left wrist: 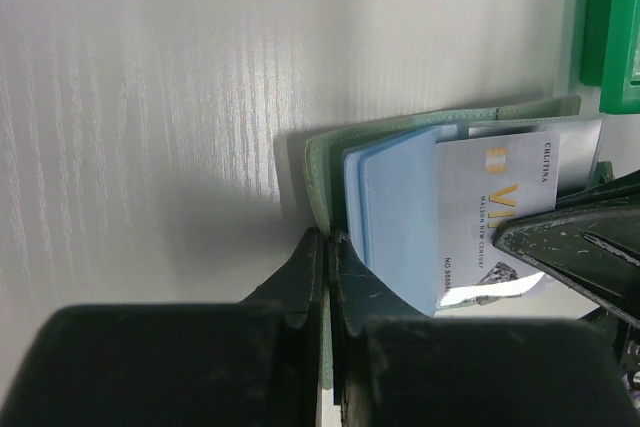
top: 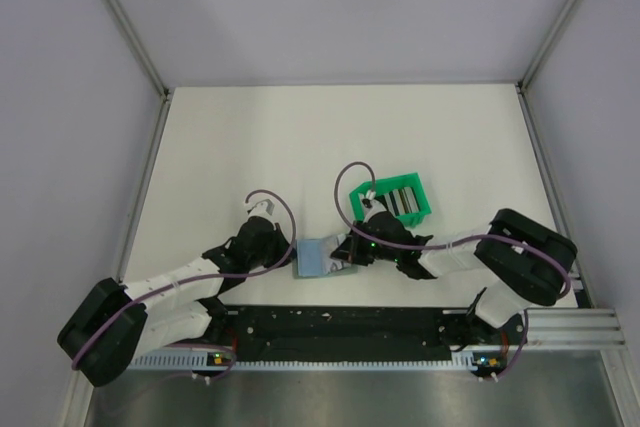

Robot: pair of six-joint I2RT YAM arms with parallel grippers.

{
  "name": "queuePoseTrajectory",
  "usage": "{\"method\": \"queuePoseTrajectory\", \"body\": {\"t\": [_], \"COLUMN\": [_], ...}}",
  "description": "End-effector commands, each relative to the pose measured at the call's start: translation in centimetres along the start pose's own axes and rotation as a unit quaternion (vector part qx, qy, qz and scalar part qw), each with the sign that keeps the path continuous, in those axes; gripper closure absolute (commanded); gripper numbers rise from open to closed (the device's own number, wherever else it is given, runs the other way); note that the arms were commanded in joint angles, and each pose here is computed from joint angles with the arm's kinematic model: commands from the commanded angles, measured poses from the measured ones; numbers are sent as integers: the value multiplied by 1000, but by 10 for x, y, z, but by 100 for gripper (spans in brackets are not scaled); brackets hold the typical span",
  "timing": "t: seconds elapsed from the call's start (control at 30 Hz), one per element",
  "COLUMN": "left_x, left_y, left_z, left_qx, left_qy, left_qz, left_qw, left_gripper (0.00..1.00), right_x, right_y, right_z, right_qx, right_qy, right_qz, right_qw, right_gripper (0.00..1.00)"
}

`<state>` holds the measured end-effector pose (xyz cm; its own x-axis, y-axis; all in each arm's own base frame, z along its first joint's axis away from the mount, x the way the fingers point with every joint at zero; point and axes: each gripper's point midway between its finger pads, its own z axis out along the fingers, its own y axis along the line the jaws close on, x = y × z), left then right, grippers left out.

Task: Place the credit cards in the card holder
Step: Insert the credit card into the card holder.

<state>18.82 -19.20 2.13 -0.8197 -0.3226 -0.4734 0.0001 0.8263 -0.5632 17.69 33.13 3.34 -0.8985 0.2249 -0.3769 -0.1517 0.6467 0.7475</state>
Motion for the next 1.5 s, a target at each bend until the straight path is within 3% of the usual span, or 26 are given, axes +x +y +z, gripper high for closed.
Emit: {"method": "queuePoseTrajectory", "body": {"t": [0.0, 0.87, 1.47], "left_x": [6, 6, 6], "left_y": [9, 9, 12], "left_z": [1, 2, 1], "left_qx": [-17, -16, -20], "left_qy": [10, 6, 5], "left_qz": [8, -1, -3], "left_qw": [1000, 1000, 1000], "left_gripper": [100, 100, 100], "right_x": [2, 7, 23], "right_y": [-8, -19, -10], "right_z": [8, 2, 3], "right_qx": [6, 72, 49], "right_qy": [6, -37, 0], "right_qz": [2, 57, 65], "right_qw": [1000, 995, 997], "right_gripper": [100, 100, 100]}}
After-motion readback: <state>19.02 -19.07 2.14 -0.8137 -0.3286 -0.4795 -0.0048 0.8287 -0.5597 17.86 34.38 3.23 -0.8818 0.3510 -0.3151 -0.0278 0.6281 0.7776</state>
